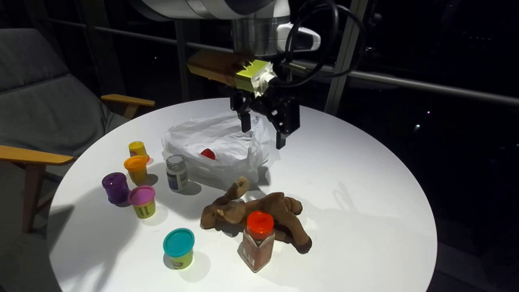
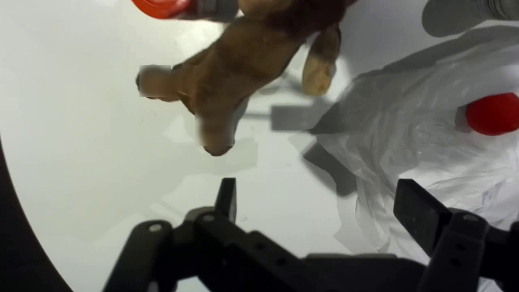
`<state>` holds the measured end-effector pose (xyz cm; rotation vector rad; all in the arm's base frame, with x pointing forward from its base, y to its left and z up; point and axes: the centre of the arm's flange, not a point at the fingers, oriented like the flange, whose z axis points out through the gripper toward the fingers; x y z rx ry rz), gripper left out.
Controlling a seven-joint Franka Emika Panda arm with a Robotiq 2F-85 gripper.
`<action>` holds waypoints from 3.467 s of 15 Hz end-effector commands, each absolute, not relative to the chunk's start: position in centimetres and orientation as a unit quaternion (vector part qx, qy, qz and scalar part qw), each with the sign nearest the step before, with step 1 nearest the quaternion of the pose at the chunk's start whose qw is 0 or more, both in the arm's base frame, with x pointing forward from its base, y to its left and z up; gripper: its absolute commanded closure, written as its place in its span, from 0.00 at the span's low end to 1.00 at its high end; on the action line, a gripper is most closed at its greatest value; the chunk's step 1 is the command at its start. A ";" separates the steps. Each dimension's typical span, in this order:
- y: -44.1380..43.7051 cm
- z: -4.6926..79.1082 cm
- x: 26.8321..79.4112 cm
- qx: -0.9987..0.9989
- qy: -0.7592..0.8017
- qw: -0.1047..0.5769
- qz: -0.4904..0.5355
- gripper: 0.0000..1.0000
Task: Put all the objects on the table in the white plastic bag
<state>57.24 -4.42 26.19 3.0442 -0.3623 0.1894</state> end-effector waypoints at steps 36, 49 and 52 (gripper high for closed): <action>-12.4 18.1 49.1 0.988 -0.151 0.037 -0.024 0.49; -10.0 33.0 53.3 0.985 -0.159 0.046 0.051 0.76; -5.2 35.0 57.2 0.991 -0.117 0.021 0.065 0.76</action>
